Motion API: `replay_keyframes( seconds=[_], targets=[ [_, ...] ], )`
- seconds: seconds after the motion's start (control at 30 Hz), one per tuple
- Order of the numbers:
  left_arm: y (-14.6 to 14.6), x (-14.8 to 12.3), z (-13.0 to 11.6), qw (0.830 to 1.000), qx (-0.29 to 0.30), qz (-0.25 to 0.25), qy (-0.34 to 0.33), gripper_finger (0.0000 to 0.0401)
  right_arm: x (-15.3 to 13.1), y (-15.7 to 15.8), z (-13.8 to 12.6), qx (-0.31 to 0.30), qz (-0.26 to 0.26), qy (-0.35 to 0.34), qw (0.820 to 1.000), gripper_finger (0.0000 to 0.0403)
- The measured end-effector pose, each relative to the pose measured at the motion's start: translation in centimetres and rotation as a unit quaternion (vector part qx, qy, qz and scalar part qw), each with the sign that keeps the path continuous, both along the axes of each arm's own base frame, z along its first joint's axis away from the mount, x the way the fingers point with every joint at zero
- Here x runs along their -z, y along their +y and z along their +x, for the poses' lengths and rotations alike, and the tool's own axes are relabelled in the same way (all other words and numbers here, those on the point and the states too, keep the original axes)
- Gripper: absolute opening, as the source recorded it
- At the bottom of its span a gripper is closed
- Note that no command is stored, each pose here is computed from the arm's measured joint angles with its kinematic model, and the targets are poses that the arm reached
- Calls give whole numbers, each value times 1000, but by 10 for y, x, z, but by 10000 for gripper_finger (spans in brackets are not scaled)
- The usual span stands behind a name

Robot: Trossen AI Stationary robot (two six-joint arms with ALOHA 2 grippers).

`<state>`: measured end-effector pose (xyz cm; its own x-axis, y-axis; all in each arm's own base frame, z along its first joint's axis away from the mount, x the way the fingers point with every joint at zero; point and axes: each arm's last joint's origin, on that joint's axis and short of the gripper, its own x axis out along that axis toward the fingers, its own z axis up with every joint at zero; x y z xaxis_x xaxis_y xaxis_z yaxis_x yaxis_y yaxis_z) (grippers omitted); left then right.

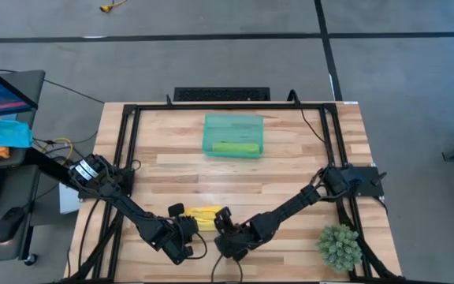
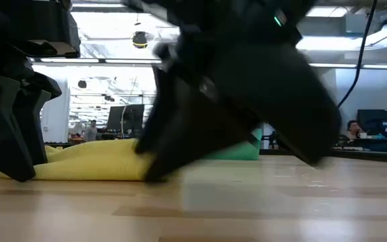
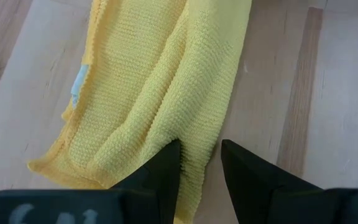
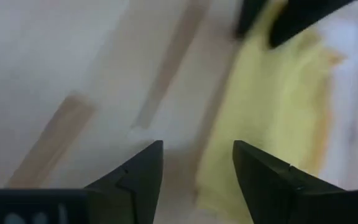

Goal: Roll microfiber towels into tight, uniform cylinder then place into a basket
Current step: Roll the folded yellow microfiber towel

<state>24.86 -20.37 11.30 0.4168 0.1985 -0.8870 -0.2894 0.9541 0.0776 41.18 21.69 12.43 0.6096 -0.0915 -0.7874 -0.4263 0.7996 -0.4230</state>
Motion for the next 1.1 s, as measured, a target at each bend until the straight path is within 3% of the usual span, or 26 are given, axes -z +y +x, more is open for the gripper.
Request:
replay_keyframes(
  seconds=[0.2, 0.37, 0.6, 0.77, 1.1],
  targets=[
    [-1, -1, 1, 1000, 0, -3, -2, 113, 0, -12, 4, 71, 21, -10, 997, 212],
    [-2, -2, 3, 1000, 4, -5, -1, 113, 1, -15, 3, 89, 17, -4, 996, 198],
    [-3, -3, 4, 1000, 7, -8, -1, 113, 2, -33, 9, 157, 67, 9, 985, 170],
    [-6, -7, 5, 1000, 27, 7, 7, 113, 2, -40, 12, 175, 102, 20, 979, 127],
    [-21, -35, -2, 994, 50, 96, 28, 113, 1, -44, 13, 197, 135, 30, 971, 26]
  ],
)
